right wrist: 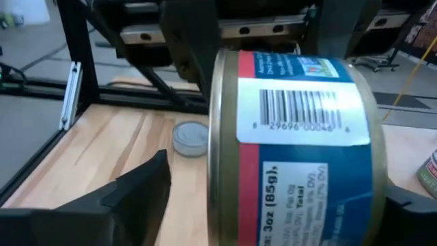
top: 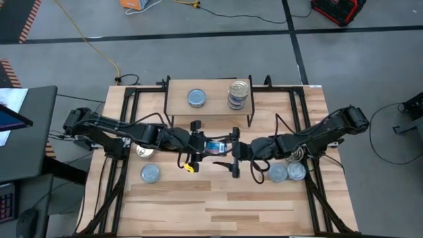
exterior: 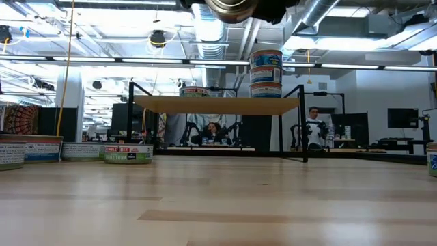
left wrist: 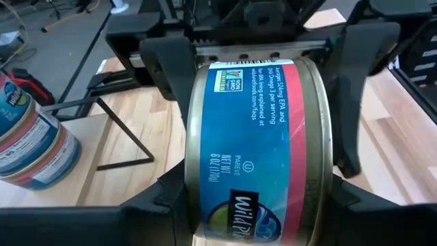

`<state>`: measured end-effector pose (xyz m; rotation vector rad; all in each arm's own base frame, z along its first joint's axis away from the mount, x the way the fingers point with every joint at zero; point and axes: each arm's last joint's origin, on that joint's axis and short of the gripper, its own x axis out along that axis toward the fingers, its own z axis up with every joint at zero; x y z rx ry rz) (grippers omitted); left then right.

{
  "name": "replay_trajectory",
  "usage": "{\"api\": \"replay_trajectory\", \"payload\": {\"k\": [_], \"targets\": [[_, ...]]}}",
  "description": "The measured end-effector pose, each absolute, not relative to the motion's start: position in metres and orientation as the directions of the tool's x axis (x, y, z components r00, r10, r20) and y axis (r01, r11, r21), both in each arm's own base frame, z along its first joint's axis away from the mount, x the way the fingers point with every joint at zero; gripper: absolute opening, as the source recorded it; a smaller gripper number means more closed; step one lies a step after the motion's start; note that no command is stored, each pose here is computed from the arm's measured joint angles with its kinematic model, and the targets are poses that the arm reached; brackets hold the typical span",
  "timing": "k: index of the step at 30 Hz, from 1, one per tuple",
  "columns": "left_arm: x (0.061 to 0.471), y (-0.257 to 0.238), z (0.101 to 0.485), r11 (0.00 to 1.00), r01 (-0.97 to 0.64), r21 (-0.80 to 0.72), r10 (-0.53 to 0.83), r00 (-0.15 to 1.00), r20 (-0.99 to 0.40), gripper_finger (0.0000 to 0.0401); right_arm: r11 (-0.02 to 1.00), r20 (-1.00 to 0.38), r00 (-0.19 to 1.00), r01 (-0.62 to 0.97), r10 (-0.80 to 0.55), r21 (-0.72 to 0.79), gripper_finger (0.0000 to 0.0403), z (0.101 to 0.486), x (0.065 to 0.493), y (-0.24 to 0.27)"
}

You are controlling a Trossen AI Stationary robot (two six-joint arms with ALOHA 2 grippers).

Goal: Stack canned seafood by type on shelf
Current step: Stack the pink and blue tuna can on top of the pink and blue tuna can on the shelf

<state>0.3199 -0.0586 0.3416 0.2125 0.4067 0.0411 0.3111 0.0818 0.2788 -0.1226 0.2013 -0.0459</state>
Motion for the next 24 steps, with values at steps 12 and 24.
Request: {"api": "replay_trajectory", "payload": {"k": [12, 24], "targets": [[0.319, -0.061, 0.339, 0.978, 0.007, 0.208, 0.081, 0.907, -0.412, 0.0187, 0.989, -0.263, 0.962, 0.034, -0.072, -0.146, 0.0207, 0.282, 0.309, 0.080], [0.295, -0.057, 0.369, 0.956, -0.113, 0.270, 0.204, 0.920, -0.336, 0.0232, 0.993, -0.359, 0.929, 0.062, -0.096, -0.105, 0.0207, 0.294, 0.284, 0.065]]}}
